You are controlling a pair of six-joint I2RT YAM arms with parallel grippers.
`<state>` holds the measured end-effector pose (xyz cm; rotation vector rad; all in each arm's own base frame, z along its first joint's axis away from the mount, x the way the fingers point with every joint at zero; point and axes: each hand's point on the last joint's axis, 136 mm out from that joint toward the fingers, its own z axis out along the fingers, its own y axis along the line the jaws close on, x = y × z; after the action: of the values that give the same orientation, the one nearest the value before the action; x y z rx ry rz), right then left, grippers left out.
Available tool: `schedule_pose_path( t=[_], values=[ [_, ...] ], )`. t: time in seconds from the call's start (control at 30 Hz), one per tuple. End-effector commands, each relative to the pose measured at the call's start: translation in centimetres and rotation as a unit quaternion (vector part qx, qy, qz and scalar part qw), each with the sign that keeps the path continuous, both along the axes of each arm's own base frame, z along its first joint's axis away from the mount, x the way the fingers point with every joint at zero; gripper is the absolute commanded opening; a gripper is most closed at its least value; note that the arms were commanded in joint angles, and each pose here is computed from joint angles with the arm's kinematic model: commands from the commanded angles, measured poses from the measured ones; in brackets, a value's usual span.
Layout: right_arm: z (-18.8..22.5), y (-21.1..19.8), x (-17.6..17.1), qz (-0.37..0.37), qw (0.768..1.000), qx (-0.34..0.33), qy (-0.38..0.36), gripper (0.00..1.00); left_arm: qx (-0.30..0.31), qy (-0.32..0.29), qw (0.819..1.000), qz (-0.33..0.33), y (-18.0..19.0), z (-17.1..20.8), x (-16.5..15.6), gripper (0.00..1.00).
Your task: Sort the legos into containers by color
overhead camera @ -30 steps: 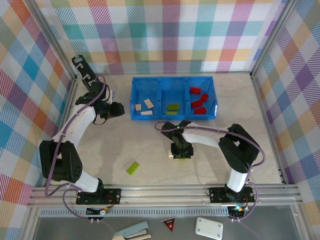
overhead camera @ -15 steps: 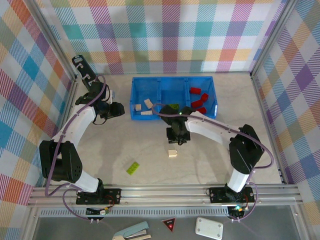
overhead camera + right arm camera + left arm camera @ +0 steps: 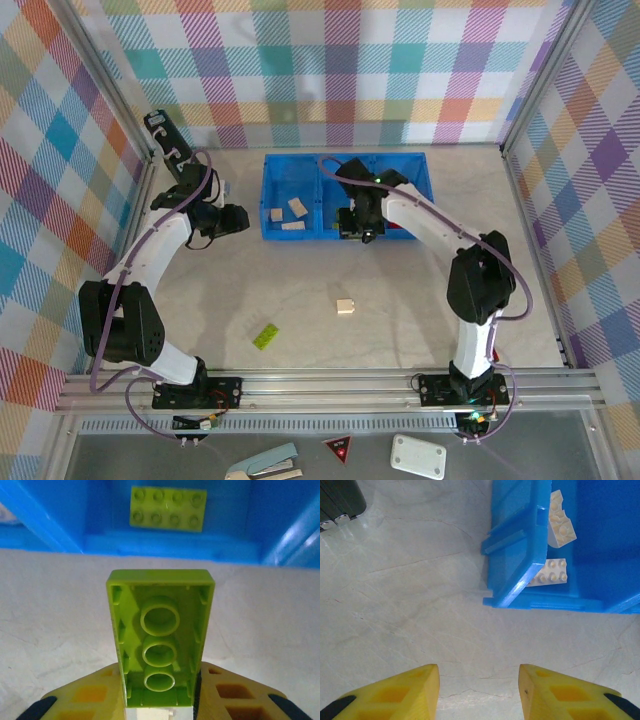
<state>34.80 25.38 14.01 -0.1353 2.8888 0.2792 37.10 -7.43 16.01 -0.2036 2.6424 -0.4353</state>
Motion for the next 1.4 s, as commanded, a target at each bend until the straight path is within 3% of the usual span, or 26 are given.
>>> schedule_pose_path(
  t=[0.0,0.6,0.9,1.37],
  values=[
    [0.6,1.8,1.8,0.046,0.998,0.032,-0.011,0.31,0.001,-0.015,1.0,-0.004,0.3,0.9,0.1,0.46],
    [-4.1,4.6,9.5,0.028,0.996,0.084,0.003,0.33,0.004,-0.007,1.0,-0.004,0.4,0.3,0.1,0.46],
    [-5.8,4.3,10.1,0.014,0.995,0.096,0.024,0.4,0.005,-0.009,1.0,-0.004,0.4,0.4,0.1,0.46],
    [-3.2,3.8,8.7,0.012,0.994,0.109,0.018,0.46,0.016,0.007,1.0,-0.016,-0.3,-0.5,-0.5,0.46]
  ],
)
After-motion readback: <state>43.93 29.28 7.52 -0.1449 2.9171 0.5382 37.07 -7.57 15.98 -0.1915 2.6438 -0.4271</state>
